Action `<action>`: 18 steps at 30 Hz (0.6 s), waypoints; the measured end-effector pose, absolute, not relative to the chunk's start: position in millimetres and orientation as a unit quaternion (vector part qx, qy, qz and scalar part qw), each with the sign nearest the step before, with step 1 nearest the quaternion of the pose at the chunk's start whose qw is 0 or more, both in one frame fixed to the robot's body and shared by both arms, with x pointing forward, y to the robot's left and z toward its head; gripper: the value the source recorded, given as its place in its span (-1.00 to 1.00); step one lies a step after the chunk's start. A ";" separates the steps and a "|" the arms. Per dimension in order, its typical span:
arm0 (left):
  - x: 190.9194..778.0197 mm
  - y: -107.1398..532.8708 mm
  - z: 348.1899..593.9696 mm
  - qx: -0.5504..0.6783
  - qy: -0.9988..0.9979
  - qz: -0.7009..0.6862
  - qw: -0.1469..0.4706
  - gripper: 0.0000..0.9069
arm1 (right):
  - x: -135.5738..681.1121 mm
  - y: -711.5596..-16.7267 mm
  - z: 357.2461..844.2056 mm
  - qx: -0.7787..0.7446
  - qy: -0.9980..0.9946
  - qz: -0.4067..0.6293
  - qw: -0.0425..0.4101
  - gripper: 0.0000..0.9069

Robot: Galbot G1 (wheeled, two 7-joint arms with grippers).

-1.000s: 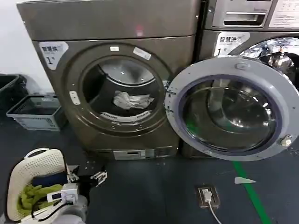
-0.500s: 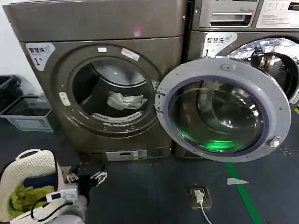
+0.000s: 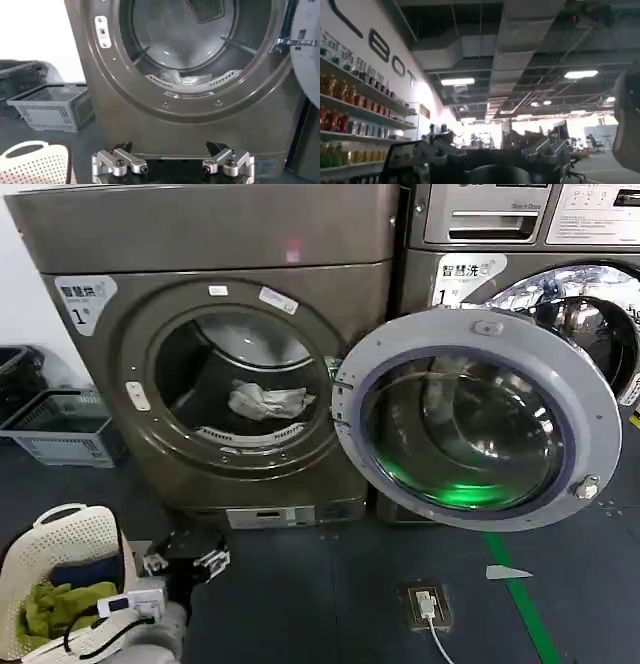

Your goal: Grasp the clothes from the dryer.

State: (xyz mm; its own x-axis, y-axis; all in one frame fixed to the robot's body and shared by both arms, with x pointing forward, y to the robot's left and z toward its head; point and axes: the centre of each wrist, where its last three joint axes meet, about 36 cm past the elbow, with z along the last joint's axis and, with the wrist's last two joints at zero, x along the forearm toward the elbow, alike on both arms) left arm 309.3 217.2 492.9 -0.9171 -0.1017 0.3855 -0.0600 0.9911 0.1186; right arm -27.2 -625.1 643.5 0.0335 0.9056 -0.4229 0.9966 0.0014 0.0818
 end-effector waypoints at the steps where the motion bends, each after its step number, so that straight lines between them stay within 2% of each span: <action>1: 309.2 217.2 493.1 0.041 -0.978 -0.052 0.199 1.00 | -27.5 -625.4 643.6 0.696 0.683 -0.125 0.182 1.00; 18: 308.4 217.2 495.0 0.041 -0.978 -0.055 0.196 1.00 | -28.9 -626.5 643.9 0.698 0.680 -0.123 0.187 1.00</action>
State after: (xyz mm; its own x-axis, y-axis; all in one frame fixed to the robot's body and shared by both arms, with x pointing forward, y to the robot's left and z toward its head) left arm 308.4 217.2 495.0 -0.9195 -0.1019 0.3797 -0.0590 0.9906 0.1230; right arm -28.9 -626.5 643.9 0.0444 0.9039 -0.4254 0.9956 -0.0047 0.0940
